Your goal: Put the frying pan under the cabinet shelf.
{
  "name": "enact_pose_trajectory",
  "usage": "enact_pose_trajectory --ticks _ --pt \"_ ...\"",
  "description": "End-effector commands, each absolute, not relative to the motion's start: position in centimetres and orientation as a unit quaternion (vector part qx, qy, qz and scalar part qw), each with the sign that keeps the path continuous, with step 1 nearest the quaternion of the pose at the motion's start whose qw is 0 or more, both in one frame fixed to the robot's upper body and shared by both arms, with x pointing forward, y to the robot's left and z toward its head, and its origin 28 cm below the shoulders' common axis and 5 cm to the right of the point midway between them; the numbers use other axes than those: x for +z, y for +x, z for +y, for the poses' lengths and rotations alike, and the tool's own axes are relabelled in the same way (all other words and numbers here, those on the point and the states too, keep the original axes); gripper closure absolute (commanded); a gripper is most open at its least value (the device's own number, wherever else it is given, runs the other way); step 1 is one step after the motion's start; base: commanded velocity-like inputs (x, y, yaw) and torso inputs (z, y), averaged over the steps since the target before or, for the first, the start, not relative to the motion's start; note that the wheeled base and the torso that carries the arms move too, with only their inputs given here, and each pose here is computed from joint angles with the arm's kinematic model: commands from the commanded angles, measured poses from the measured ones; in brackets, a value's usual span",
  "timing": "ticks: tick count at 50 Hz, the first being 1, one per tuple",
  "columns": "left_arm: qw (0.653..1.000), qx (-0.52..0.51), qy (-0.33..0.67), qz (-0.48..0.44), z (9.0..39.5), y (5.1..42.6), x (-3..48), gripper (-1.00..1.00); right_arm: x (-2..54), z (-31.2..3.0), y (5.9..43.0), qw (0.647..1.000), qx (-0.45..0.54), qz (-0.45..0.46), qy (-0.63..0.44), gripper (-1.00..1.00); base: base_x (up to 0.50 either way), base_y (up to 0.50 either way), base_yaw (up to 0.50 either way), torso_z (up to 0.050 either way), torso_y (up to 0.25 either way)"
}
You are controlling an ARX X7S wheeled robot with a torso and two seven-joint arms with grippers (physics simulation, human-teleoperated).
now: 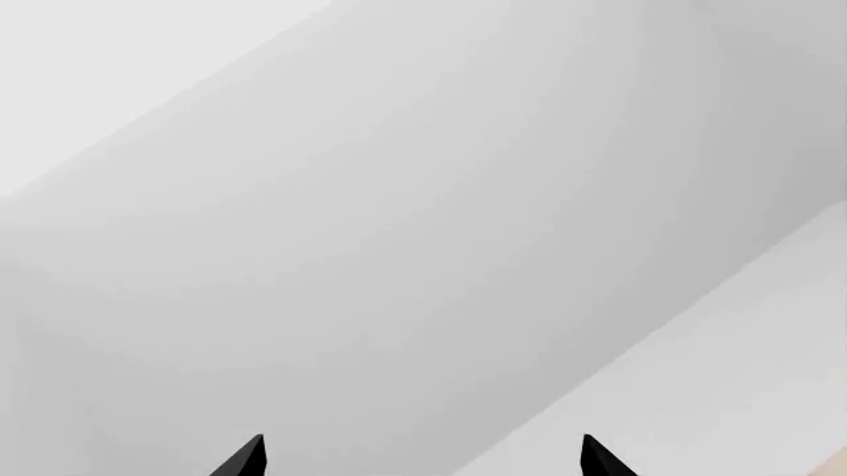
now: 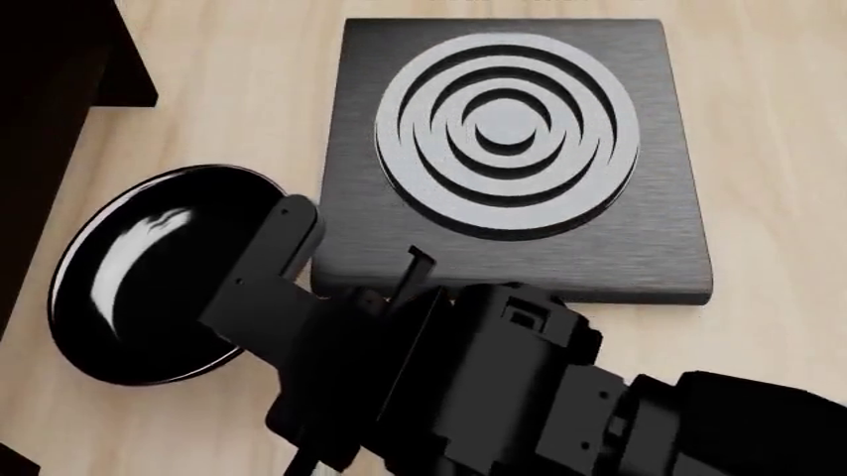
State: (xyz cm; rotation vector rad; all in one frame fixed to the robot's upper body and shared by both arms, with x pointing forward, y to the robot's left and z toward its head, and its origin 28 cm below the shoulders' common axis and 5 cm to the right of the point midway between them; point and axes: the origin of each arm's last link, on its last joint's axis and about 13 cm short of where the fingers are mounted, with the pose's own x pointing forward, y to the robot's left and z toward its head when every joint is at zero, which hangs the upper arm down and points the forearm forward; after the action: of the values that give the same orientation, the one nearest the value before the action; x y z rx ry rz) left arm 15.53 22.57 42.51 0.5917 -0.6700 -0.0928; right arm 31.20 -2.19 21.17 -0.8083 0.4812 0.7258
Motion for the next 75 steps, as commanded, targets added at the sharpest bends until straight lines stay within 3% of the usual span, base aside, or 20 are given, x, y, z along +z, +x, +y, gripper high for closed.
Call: enact_pose_trajectory --ticks 1,24,43,63,75 --pt "0.899 -0.045 0.291 -0.324 22.4 15.2 42.5 -1.0 21.5 -0.9 33.0 0.833 0.336 0.195 -0.394 1.0 0.0 0.0 0.0 0.0 0.0" --pt "0.901 -0.042 0.294 -0.316 22.6 15.2 41.9 -1.0 19.2 2.8 35.2 0.825 0.385 0.202 -0.362 1.0 0.0 0.0 0.0 0.0 0.0" --pt "0.907 -0.017 0.299 -0.297 23.6 14.9 40.8 -1.0 17.3 3.5 35.7 0.811 0.433 0.202 -0.338 1.0 0.0 0.0 0.0 0.0 0.0" --pt "0.917 0.039 0.302 -0.259 26.6 17.3 42.0 -1.0 22.8 3.5 37.2 0.792 0.486 0.157 -0.335 1.0 0.0 0.0 0.0 0.0 0.0" --pt "0.91 0.055 0.319 -0.258 26.6 17.2 43.0 -1.0 23.3 3.6 37.3 0.79 0.49 0.154 -0.335 1.0 0.0 0.0 0.0 0.001 0.002"
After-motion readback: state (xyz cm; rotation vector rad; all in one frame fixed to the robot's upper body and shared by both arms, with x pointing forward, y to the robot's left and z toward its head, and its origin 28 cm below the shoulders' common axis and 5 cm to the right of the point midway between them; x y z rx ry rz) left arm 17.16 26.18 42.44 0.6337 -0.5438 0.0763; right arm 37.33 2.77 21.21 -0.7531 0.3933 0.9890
